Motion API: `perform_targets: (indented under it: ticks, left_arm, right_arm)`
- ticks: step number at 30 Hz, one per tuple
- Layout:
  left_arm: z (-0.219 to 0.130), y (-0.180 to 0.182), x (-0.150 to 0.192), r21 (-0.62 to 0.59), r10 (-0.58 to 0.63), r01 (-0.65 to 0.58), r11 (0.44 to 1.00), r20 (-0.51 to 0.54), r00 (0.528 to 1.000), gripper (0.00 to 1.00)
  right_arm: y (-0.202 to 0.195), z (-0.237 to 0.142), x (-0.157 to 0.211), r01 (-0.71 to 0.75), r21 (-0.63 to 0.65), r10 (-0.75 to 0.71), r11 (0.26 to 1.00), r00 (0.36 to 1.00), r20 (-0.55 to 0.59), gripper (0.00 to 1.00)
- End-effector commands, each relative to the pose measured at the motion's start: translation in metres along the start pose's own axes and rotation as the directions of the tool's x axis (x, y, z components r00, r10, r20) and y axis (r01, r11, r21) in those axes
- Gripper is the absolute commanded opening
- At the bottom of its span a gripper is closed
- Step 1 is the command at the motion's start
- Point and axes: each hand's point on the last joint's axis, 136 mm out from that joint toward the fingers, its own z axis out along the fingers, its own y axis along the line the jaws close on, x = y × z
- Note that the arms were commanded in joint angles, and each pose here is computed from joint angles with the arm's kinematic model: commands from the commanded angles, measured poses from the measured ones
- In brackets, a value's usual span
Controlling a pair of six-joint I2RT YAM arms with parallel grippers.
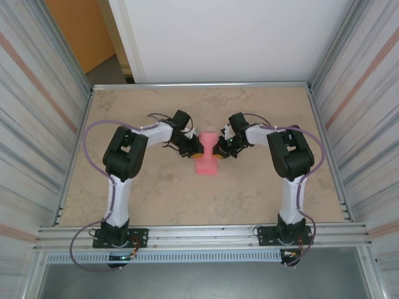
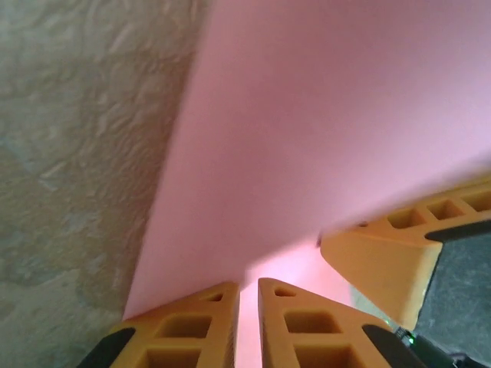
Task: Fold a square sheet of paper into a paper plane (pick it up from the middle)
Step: First fold in half a square sheet of paper at the center of the table.
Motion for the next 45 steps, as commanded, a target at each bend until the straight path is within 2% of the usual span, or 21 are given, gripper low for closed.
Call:
perform_targets:
  ticks: [1, 4, 7, 10, 14, 18, 21, 26, 31, 34, 38, 39, 45]
  left_arm:
    - [-0.006, 0.033, 0.007, -0.041, -0.034, 0.033, 0.999, -0.020, 0.999, 0.15]
    - [-0.026, 0.040, 0.001, -0.030, -0.044, 0.044, 0.999, 0.019, 0.999, 0.14]
    - [-0.051, 0.021, -0.008, 0.011, 0.005, -0.006, 1.000, 0.079, 0.997, 0.15]
    - [-0.059, -0.010, -0.013, 0.093, 0.058, -0.069, 0.993, 0.119, 0.991, 0.15]
    - [-0.044, -0.045, -0.016, 0.180, 0.108, -0.131, 0.975, 0.135, 0.985, 0.15]
    - [-0.018, -0.051, -0.018, 0.193, 0.103, -0.121, 0.974, 0.104, 0.989, 0.15]
    - [0.000, -0.041, -0.021, 0.173, 0.090, -0.103, 0.980, 0.083, 0.993, 0.15]
    - [0.005, -0.007, -0.037, 0.100, 0.047, -0.058, 0.993, 0.114, 0.992, 0.15]
    - [-0.011, 0.028, -0.051, 0.056, -0.005, -0.005, 0.998, 0.164, 0.987, 0.15]
    - [-0.029, 0.036, -0.057, 0.045, -0.007, -0.002, 0.999, 0.199, 0.980, 0.15]
    - [-0.046, 0.017, -0.059, 0.071, 0.038, -0.055, 0.996, 0.226, 0.973, 0.15]
    - [-0.057, 0.000, -0.059, 0.092, 0.069, -0.095, 0.991, 0.249, 0.966, 0.15]
    - [-0.043, -0.047, -0.046, 0.151, 0.143, -0.186, 0.971, 0.259, 0.955, 0.15]
  right_arm:
    - [-0.123, 0.028, 0.053, -0.140, 0.401, 0.193, 0.906, 0.976, -0.097, 0.01]
    - [-0.122, 0.027, 0.053, -0.138, 0.401, 0.191, 0.905, 0.977, -0.095, 0.01]
    - [-0.122, 0.027, 0.053, -0.137, 0.402, 0.191, 0.905, 0.977, -0.096, 0.01]
    - [-0.122, 0.027, 0.053, -0.137, 0.402, 0.192, 0.905, 0.977, -0.098, 0.01]
    - [-0.123, 0.026, 0.053, -0.143, 0.405, 0.196, 0.903, 0.976, -0.094, 0.01]
    - [-0.124, 0.027, 0.055, -0.142, 0.407, 0.198, 0.902, 0.975, -0.098, 0.01]
    - [-0.125, 0.027, 0.055, -0.141, 0.410, 0.198, 0.901, 0.975, -0.098, 0.01]
    - [-0.128, 0.026, 0.056, -0.142, 0.414, 0.199, 0.899, 0.975, -0.098, 0.01]
    - [-0.130, 0.025, 0.057, -0.147, 0.413, 0.204, 0.899, 0.974, -0.096, 0.01]
    - [-0.131, 0.024, 0.057, -0.151, 0.412, 0.207, 0.899, 0.974, -0.095, 0.01]
    - [-0.130, 0.024, 0.057, -0.150, 0.411, 0.206, 0.899, 0.974, -0.094, 0.01]
    - [-0.130, 0.024, 0.056, -0.150, 0.411, 0.206, 0.899, 0.974, -0.093, 0.01]
    - [-0.132, 0.025, 0.058, -0.155, 0.413, 0.211, 0.897, 0.973, -0.095, 0.01]
